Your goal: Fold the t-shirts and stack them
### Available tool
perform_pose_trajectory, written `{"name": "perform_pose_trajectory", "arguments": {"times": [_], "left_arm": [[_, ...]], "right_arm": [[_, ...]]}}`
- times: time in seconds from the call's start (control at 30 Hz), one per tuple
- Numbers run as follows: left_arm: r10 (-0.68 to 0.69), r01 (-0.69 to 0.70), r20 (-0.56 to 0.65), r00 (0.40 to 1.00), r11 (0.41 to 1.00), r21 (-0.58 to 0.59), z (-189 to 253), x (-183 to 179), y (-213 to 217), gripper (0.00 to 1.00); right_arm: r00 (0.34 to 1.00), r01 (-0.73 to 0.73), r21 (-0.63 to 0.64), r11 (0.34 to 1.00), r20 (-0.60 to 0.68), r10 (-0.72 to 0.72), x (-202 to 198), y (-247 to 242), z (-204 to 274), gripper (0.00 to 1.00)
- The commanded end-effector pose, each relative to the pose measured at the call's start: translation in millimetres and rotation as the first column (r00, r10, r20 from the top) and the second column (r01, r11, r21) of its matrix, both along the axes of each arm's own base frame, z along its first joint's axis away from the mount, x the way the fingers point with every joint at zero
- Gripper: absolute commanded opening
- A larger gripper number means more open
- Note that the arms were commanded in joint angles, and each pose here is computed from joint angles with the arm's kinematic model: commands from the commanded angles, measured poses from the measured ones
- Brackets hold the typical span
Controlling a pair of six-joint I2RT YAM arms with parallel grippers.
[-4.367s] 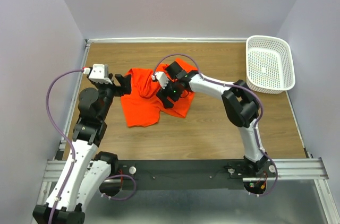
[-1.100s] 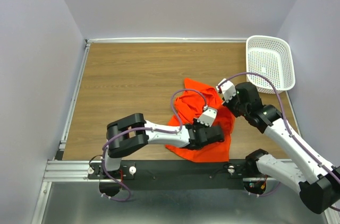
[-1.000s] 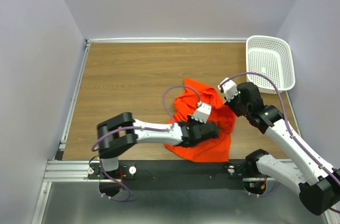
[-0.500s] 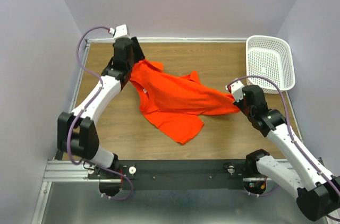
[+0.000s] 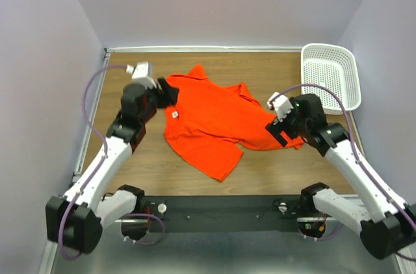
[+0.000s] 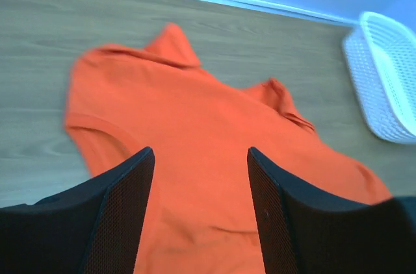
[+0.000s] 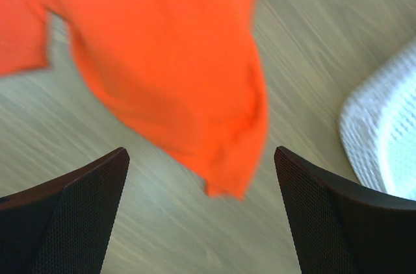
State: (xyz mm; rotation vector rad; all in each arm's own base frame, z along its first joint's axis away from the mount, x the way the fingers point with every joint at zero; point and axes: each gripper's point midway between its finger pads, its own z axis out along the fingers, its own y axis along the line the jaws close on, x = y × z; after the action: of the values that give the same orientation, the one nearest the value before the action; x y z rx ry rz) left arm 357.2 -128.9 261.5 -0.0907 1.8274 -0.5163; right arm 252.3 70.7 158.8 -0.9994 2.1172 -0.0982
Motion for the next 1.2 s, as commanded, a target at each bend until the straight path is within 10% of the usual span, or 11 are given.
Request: {"name": "perform_pose_trajectory", "arguments": {"times": [0.0,0.3,0.67,0.8,0.9,1.17], "left_arm": [[-0.246,0.212,-0.133,0.96,0.951,-0.226,-68,-70,-52,0.68],[-0.347,0.246,-0.251,0.904,0.9,-0.36,-122,-133,-125,0.67],[-0.393,0.359,-0.35,0.85,0.919,-0.162,-170,-142,-199,0.66],[-0.382,0.38,-0.37,0.847,0.921,-0.081,-185,-133,-216,0.67],[-0.388,0.41,-0.418,0.822,0.911,-0.041,-208,-134,-225,0.67],[-0.375,0.432,-0.584,0.72,0.901,-0.045,-264,-190,-203,0.62]], "right_arm": [[0.952,-0.276,0.272,0.922,-0.058,0.302,17,83,5,1.0],[0.968,-0.027,0.303,0.953,-0.232,0.101,173,131,-45,0.81],[0.966,0.094,0.169,0.981,-0.253,-0.049,228,118,-102,0.78],[0.967,0.123,0.149,0.981,-0.242,-0.085,240,113,-107,0.54],[0.972,0.171,0.13,0.977,-0.185,-0.146,259,102,-93,0.01],[0.811,0.518,0.154,0.842,0.224,-0.54,364,-15,18,0.01]]}}
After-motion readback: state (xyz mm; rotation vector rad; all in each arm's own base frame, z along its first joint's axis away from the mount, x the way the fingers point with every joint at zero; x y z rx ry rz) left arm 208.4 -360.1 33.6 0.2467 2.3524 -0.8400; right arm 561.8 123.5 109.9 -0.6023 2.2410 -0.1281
